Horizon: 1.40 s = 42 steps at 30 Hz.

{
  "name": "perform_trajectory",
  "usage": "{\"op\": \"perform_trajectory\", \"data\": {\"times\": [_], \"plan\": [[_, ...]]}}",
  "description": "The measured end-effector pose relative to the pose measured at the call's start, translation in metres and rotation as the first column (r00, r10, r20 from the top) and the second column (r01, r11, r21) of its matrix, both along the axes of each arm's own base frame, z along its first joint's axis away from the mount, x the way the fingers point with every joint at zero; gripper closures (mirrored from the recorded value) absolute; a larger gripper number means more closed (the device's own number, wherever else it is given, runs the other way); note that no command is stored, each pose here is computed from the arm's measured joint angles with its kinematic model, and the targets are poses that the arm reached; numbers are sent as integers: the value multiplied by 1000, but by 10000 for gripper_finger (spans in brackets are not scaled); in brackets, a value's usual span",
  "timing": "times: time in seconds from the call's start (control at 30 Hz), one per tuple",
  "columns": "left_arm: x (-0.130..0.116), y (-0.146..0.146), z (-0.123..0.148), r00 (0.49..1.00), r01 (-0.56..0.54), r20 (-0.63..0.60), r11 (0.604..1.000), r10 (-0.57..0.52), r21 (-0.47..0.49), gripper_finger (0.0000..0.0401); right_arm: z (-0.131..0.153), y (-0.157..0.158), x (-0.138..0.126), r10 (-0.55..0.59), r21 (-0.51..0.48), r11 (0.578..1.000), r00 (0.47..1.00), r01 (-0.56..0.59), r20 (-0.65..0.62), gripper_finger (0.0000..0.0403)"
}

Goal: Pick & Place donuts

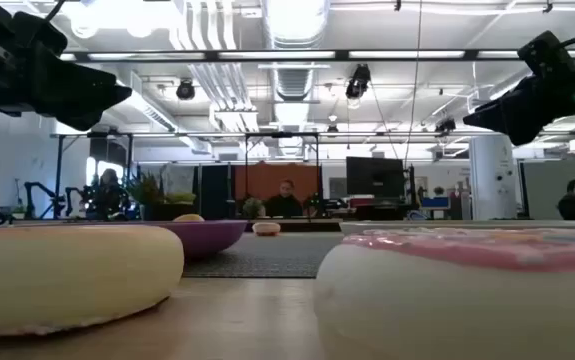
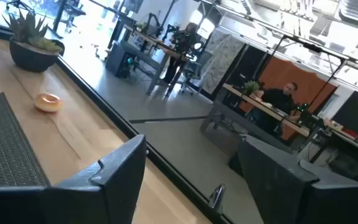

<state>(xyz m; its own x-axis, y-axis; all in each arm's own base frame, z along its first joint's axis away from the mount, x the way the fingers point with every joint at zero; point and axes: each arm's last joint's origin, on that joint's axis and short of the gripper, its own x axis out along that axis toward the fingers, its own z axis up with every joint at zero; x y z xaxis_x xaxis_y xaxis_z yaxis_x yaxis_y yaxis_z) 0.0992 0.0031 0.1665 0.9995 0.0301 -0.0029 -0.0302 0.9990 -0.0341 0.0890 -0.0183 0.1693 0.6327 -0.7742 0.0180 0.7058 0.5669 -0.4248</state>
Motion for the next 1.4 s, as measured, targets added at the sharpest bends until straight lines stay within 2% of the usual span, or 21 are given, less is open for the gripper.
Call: {"op": "perform_trajectory", "data": {"times": [1.4], "plan": [[0,0,0,1000,0,0,1000,0,0,252,0,0,0,0,0,1000,1000,0,0,154]]}}
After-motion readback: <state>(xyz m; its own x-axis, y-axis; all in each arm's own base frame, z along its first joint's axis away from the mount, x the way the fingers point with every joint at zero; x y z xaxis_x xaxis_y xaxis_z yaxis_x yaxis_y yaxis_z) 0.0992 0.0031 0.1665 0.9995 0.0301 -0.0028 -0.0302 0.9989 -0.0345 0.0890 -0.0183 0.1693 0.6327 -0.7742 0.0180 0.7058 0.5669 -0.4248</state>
